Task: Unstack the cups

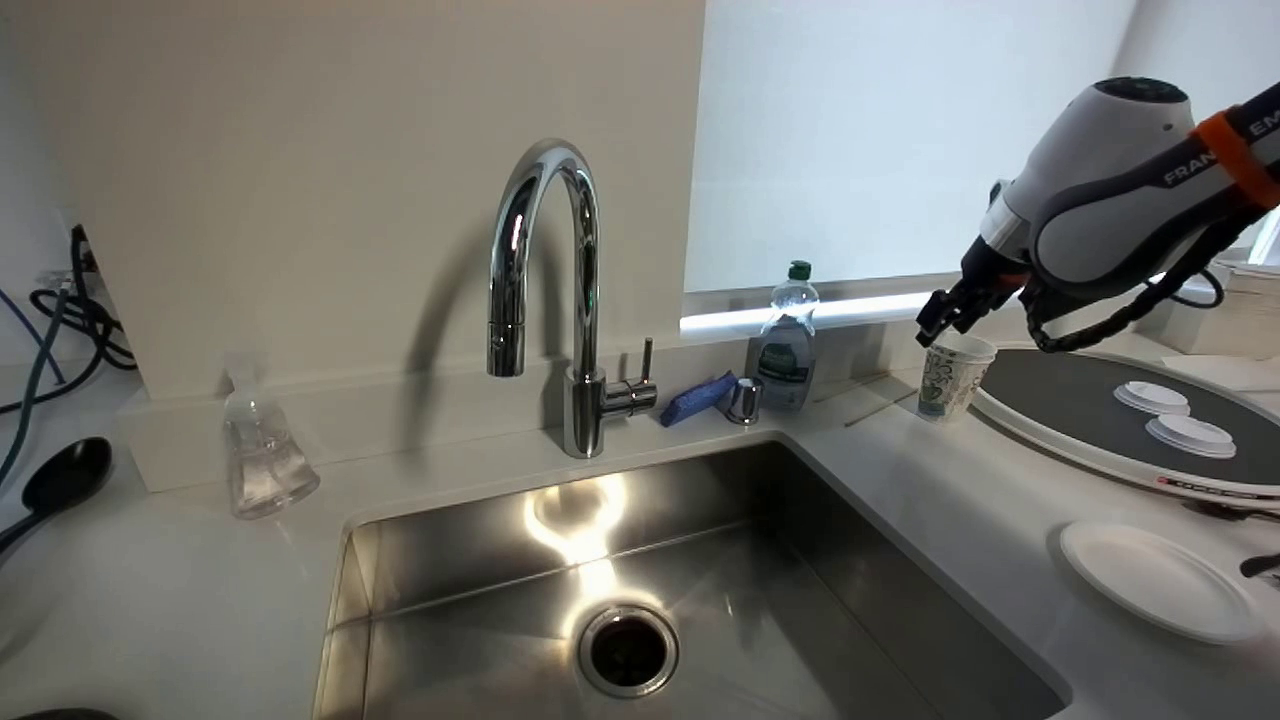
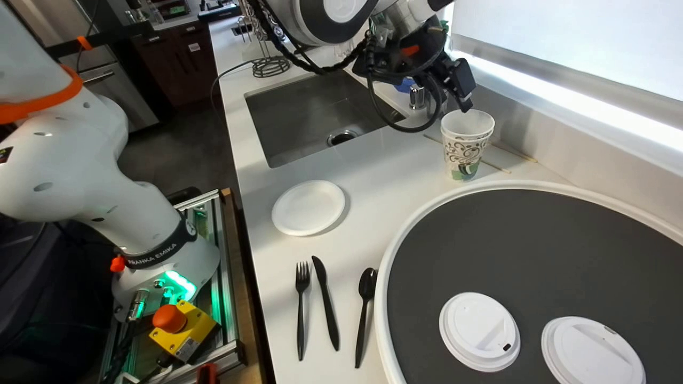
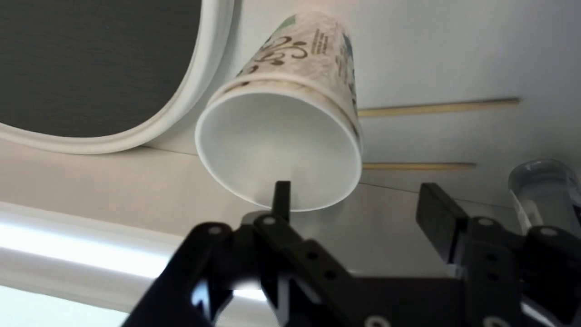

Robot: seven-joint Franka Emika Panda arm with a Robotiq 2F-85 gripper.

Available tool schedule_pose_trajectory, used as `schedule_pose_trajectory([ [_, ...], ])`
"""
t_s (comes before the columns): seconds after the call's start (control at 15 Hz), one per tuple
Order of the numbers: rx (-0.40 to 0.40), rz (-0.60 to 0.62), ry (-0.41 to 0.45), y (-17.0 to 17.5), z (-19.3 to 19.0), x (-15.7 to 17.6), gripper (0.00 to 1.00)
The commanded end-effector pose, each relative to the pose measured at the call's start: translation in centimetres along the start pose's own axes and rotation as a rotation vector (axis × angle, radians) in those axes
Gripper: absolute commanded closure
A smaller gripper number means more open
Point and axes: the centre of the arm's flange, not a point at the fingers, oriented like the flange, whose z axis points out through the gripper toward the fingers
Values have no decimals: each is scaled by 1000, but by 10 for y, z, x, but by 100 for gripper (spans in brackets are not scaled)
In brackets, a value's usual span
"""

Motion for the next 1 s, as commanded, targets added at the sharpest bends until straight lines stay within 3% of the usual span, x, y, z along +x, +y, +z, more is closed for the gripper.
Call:
schedule_pose_trajectory([
  [0.0, -15, 19, 19, -1, 11, -1, 59],
  [0.33, -21, 28, 36, 1, 14, -1, 97],
  [0.4, -23, 29, 43, 2, 14, -1, 100],
  [0.93, -56, 13, 83, 4, 3, 5, 99],
])
